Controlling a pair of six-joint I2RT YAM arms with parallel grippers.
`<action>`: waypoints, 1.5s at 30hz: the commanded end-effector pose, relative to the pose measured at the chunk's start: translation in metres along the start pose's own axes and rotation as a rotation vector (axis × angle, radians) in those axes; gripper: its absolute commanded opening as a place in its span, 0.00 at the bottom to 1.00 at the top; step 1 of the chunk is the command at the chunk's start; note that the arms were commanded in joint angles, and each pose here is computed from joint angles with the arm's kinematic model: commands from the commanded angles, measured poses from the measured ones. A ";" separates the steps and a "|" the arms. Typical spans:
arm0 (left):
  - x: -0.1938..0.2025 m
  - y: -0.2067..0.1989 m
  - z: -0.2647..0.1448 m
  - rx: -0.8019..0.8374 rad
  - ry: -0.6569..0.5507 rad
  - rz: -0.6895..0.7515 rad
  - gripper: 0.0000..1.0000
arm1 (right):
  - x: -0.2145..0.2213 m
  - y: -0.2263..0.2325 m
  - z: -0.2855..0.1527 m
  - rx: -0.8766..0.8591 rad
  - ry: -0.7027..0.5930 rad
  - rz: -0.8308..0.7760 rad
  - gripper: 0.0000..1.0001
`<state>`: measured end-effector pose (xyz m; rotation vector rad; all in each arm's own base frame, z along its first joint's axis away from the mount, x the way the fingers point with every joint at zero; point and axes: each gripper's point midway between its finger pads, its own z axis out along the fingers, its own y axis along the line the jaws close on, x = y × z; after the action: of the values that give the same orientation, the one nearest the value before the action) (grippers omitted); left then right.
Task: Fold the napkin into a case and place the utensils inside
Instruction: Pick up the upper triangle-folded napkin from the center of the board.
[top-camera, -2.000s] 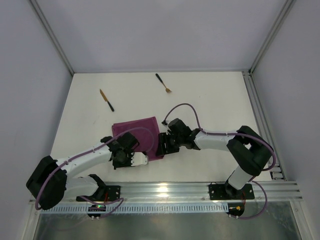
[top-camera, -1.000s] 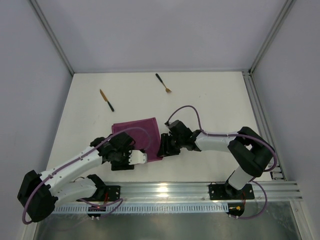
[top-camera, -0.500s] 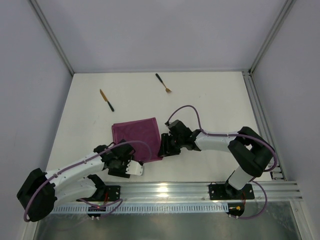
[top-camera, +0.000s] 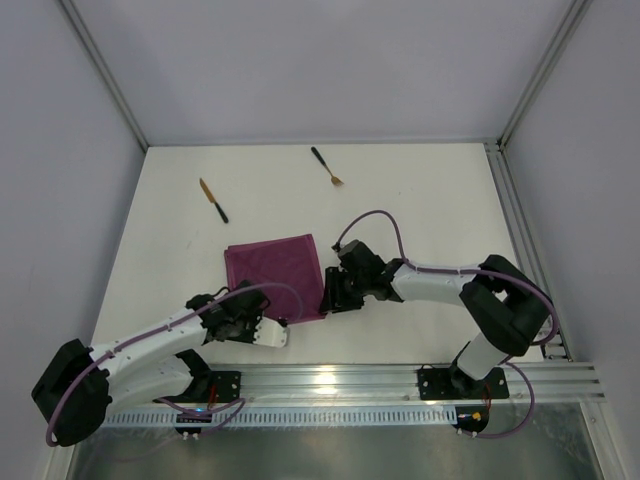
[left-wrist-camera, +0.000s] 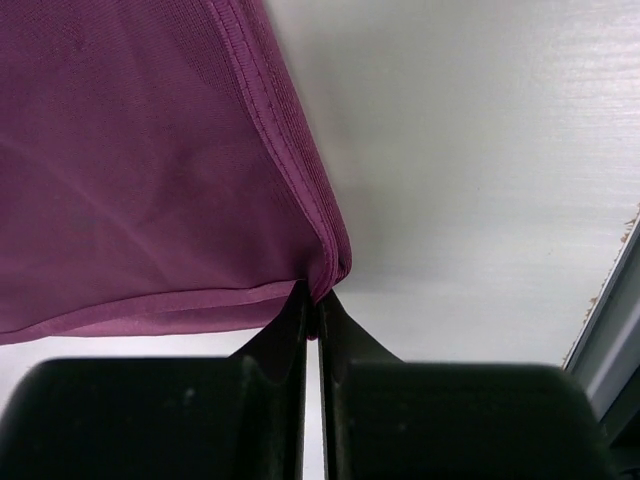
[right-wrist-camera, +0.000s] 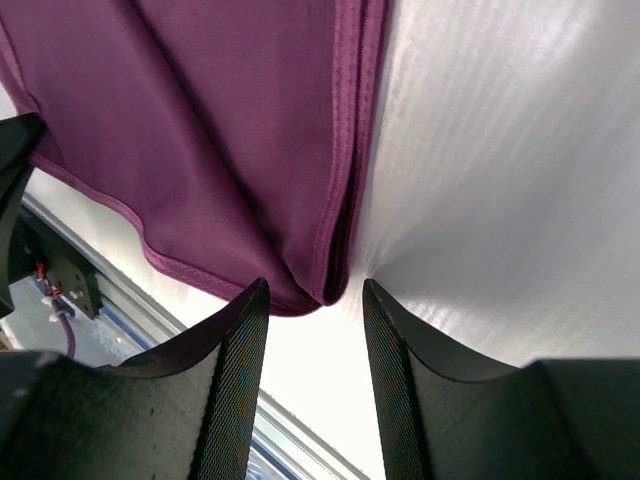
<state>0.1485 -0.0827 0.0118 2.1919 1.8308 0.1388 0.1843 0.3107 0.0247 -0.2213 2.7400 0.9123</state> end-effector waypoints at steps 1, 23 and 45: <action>-0.011 0.001 0.002 -0.010 -0.054 -0.056 0.00 | 0.000 -0.012 -0.014 0.077 -0.027 -0.034 0.47; -0.038 0.033 -0.057 0.076 -0.117 -0.358 0.00 | -0.011 0.063 -0.144 -0.106 -0.964 -1.109 0.66; -0.047 0.035 -0.064 0.179 -0.120 -0.394 0.00 | 0.015 0.125 -0.010 0.096 -0.927 -1.618 0.81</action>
<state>0.1597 -0.1196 0.0808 1.8725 2.2233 -0.1893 0.1417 0.3787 0.0655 -1.3852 1.1475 0.1576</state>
